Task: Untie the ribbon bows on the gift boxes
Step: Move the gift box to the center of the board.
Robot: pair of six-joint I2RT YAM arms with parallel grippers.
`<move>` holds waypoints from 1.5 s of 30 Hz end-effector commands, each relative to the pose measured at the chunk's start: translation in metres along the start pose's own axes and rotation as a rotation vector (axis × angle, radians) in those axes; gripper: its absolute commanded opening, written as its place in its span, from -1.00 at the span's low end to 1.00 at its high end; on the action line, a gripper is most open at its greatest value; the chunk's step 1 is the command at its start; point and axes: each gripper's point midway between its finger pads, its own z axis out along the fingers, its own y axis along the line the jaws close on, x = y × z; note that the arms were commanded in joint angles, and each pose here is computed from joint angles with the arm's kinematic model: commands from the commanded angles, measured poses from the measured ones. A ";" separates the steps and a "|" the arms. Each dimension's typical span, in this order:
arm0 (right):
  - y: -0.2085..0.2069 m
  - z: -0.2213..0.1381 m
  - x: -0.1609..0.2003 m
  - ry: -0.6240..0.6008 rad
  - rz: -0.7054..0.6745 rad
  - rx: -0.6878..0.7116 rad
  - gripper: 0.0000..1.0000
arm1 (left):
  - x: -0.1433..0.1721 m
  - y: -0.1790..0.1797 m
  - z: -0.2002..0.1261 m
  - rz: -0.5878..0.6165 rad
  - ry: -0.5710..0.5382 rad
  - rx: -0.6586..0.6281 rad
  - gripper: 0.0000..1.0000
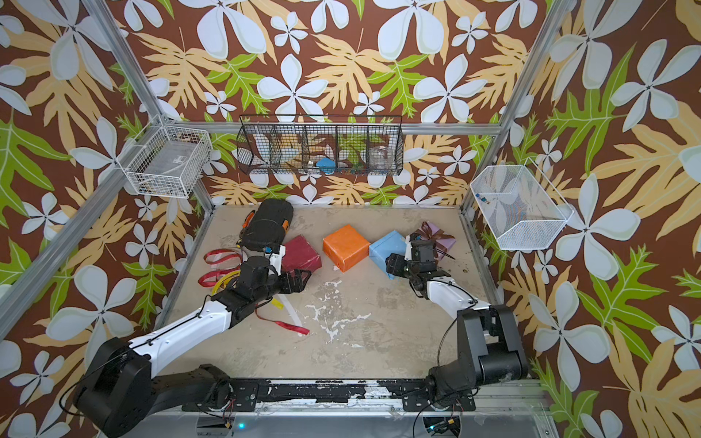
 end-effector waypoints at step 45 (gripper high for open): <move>-0.118 0.005 -0.092 -0.005 -0.177 0.542 0.29 | 0.049 -0.041 0.038 0.043 0.127 0.175 0.99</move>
